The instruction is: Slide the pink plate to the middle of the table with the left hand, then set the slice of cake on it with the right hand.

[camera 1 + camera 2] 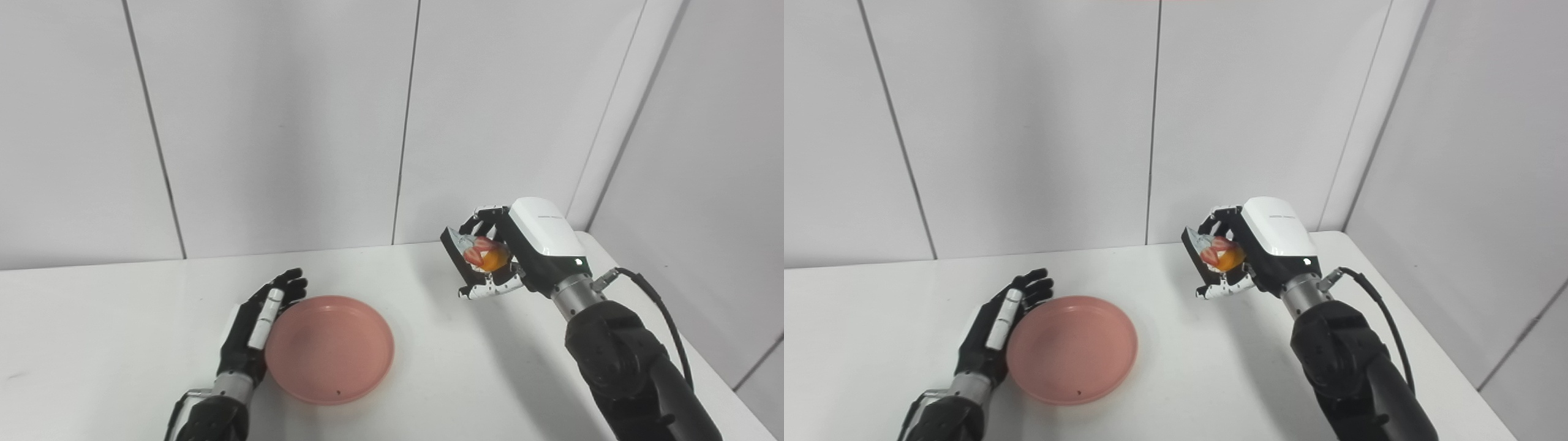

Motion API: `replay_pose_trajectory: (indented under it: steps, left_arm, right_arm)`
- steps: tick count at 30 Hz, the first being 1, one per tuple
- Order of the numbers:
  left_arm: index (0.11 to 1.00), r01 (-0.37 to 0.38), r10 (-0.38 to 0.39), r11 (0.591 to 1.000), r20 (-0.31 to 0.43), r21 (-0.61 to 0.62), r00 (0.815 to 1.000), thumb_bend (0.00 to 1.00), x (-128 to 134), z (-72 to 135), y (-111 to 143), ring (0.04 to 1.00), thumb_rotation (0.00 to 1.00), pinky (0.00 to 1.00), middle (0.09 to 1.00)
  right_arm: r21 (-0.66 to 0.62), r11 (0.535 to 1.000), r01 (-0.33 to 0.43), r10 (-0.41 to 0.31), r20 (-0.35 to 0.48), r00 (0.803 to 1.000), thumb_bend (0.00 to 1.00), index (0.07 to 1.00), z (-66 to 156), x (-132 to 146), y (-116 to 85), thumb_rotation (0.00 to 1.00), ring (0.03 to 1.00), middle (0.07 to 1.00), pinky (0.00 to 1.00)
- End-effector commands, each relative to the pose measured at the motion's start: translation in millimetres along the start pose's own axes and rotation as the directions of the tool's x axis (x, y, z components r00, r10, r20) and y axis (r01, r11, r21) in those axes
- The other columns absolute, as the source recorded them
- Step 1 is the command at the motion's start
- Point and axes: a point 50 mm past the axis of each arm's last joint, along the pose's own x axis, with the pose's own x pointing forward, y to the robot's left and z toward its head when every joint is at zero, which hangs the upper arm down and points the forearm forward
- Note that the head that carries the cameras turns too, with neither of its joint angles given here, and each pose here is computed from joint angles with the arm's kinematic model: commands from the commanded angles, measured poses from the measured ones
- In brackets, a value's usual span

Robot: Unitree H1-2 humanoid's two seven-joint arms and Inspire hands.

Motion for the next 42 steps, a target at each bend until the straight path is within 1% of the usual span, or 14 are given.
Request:
replay_pose_trajectory:
  steps: [1,3,5,10,11,13,15,19,24,28,32,34,40,42]
  left_arm:
    - [0.722,0.009,-0.01,1.0,-0.069,-0.019,0.998,0.7,-11.6,-24.3,-17.9,0.79,0.85,0.78,0.773]
    - [0.719,0.01,-0.011,1.0,-0.068,-0.021,0.998,0.7,-11.3,-25.6,-22.5,0.788,0.85,0.77,0.773]
    - [0.719,0.008,-0.01,1.0,-0.071,-0.022,0.997,0.7,-11.2,-27.4,-26.8,0.786,0.85,0.77,0.773]
    - [0.737,0.0,-0.001,1.0,-0.085,-0.015,0.996,0.75,-10.4,-29.6,-34.8,0.785,0.85,0.75,0.781]
    - [0.741,-0.002,0.001,1.0,-0.087,-0.015,0.996,0.76,-10.1,-29.8,-36.3,0.785,0.85,0.75,0.784]
    - [0.744,0.0,0.0,1.0,-0.088,-0.005,0.996,0.77,-9.2,-30.3,-39.7,0.787,0.85,0.74,0.786]
    - [0.745,0.0,0.0,1.0,-0.091,0.001,0.996,0.77,-8.2,-30.6,-43.0,0.789,0.86,0.74,0.788]
    - [0.734,-0.005,0.005,1.0,-0.086,0.006,0.996,0.77,-7.4,-30.6,-48.2,0.777,0.86,0.72,0.777]
    - [0.734,-0.008,0.009,1.0,-0.091,0.007,0.996,0.74,-7.6,-30.9,-49.7,0.776,0.89,0.71,0.777]
    - [0.721,-0.014,0.015,1.0,-0.097,0.005,0.995,0.72,-7.7,-31.4,-49.3,0.77,0.92,0.71,0.77]
    - [0.717,-0.015,0.016,1.0,-0.097,0.011,0.995,0.72,-7.9,-31.7,-48.5,0.765,0.95,0.69,0.765]
    - [0.717,-0.014,0.015,1.0,-0.095,0.011,0.995,0.72,-8.1,-31.8,-48.2,0.768,0.97,0.69,0.768]
    - [0.703,-0.014,0.015,1.0,-0.086,0.017,0.996,0.72,-8.9,-32.0,-47.2,0.756,0.98,0.68,0.758]
    - [0.71,-0.013,0.015,1.0,-0.087,0.017,0.996,0.72,-9.3,-31.9,-46.6,0.758,0.98,0.69,0.765]
  right_arm:
    - [-0.004,0.998,0.062,-0.061,0.074,0.995,0.53,0.491,9.4,12.1,-16.9,0.0,0.328,0.477,0.26]
    - [0.011,0.998,0.056,-0.057,0.092,0.994,0.53,0.491,13.7,15.5,-13.7,0.0,0.305,0.476,0.23]
    - [0.023,0.998,0.051,-0.054,0.113,0.992,0.53,0.491,18.9,18.4,-10.5,0.0,0.305,0.476,0.23]
    - [0.06,0.998,0.02,-0.029,0.163,0.986,0.53,0.491,35.1,27.9,-0.1,0.0,0.331,0.478,0.26]
    - [0.065,0.998,0.015,-0.026,0.171,0.985,0.53,0.49,37.7,29.4,1.4,0.0,0.313,0.476,0.24]
    - [0.071,0.997,-0.005,-0.007,0.181,0.983,0.53,0.49,46.1,34.3,6.7,0.0,0.294,0.475,0.22]
    - [0.074,0.997,-0.032,0.016,0.203,0.979,0.53,0.49,53.1,39.8,16.2,0.0,0.287,0.475,0.21]
    - [0.085,0.991,-0.1,0.078,0.23,0.97,0.53,0.489,64.9,48.9,39.4,0.0,0.299,0.476,0.22]
    - [0.084,0.985,-0.15,0.126,0.239,0.963,0.53,0.489,77.0,52.6,53.8,0.0,0.277,0.474,0.2]
    - [0.078,0.978,-0.193,0.169,0.246,0.954,0.53,0.489,89.9,56.3,67.0,0.0,0.302,0.476,0.22]
    - [0.073,0.973,-0.219,0.193,0.259,0.946,0.53,0.489,96.5,59.1,77.7,0.0,0.314,0.477,0.24]
    - [0.066,0.972,-0.226,0.201,0.269,0.942,0.53,0.489,98.0,60.4,83.6,0.0,0.293,0.475,0.22]
    - [0.049,0.967,-0.251,0.229,0.273,0.934,0.53,0.489,95.5,62.1,98.3,0.0,0.324,0.477,0.24]
    - [0.052,0.964,-0.262,0.239,0.274,0.932,0.53,0.488,92.2,62.0,106.8,0.0,0.333,0.478,0.25]
